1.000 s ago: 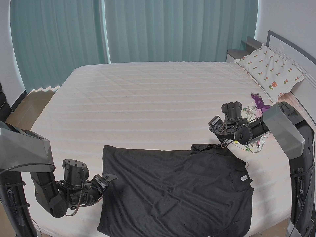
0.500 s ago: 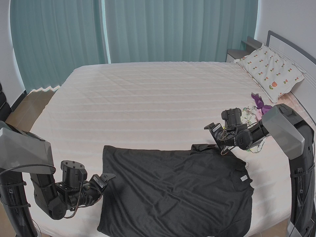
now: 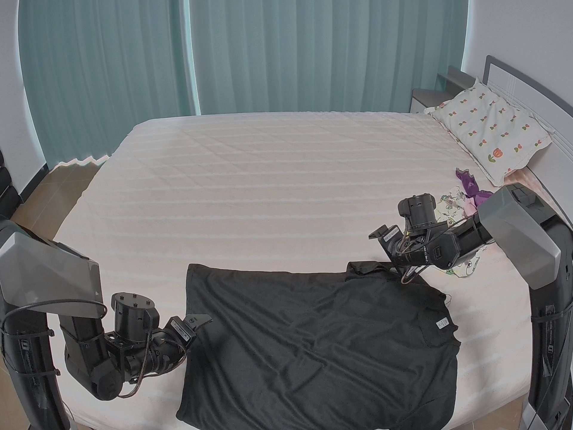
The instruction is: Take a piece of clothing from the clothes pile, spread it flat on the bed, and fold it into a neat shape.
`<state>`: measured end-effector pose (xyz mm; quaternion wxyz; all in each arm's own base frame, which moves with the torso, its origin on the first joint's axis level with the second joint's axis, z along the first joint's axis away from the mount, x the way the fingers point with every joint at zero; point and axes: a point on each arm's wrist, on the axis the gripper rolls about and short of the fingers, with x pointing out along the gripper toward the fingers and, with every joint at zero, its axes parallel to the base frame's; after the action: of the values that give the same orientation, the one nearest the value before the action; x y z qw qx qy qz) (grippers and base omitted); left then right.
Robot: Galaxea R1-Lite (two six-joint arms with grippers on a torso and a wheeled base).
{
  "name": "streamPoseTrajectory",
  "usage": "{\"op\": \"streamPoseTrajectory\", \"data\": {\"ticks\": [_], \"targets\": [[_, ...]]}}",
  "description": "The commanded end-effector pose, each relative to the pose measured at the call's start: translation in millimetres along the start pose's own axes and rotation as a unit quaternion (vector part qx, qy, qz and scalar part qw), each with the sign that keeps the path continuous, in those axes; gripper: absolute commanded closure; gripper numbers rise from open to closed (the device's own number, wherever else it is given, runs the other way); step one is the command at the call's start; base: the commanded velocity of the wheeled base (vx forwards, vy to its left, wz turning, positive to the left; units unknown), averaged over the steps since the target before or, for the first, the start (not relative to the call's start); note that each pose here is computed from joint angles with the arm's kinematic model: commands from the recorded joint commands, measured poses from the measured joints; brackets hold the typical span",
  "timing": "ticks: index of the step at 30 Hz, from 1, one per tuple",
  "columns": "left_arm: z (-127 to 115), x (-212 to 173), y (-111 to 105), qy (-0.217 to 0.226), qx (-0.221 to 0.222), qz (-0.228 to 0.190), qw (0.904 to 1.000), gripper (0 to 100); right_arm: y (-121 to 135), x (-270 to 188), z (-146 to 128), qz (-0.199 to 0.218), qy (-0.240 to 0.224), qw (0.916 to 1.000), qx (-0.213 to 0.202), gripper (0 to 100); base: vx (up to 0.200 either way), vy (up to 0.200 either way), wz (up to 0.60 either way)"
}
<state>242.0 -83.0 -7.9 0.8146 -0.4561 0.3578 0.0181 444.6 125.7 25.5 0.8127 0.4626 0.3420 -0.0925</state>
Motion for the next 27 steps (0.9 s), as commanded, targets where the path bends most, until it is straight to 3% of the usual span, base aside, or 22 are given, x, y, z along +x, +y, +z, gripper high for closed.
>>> {"op": "streamPoseTrajectory", "data": {"ticks": [1, 15, 20, 21, 27], "targets": [[-1.2, 2.3, 2.5, 0.004, 0.001, 0.004, 1.0, 0, -4.5, -8.3, -14.2, -0.014, 0.014, 0.9997, -0.014, 0, 0.0, 0.0, 0.0], [-1.4, 2.5, 2.8, 0.004, 0.002, 0.005, 1.0, 0, -30.5, 12.4, -12.4, -0.047, 0.018, 0.9986, -0.015, 0, 0.0, 0.0, 0.0], [-1.4, 2.5, 2.8, 0.004, 0.002, 0.005, 1.0, 0, -31.3, 29.1, 2.1, -0.045, -0.012, 0.9986, -0.024, 0, 0.0, 0.0, 0.0], [-1.6, 2.6, 2.6, 0.003, 0.003, 0.006, 1.0, 0, -31.5, 34.9, 5.5, -0.046, -0.023, 0.9984, -0.025, 100, 0.0, 0.0, 0.0], [-4.6, 3.8, 2.9, 0.005, 0.007, 0.008, 0.9999, 0, -27.3, 40.9, 8.3, -0.041, -0.028, 0.9974, -0.053, 100, 0.0, 0.0, 0.0]]}}
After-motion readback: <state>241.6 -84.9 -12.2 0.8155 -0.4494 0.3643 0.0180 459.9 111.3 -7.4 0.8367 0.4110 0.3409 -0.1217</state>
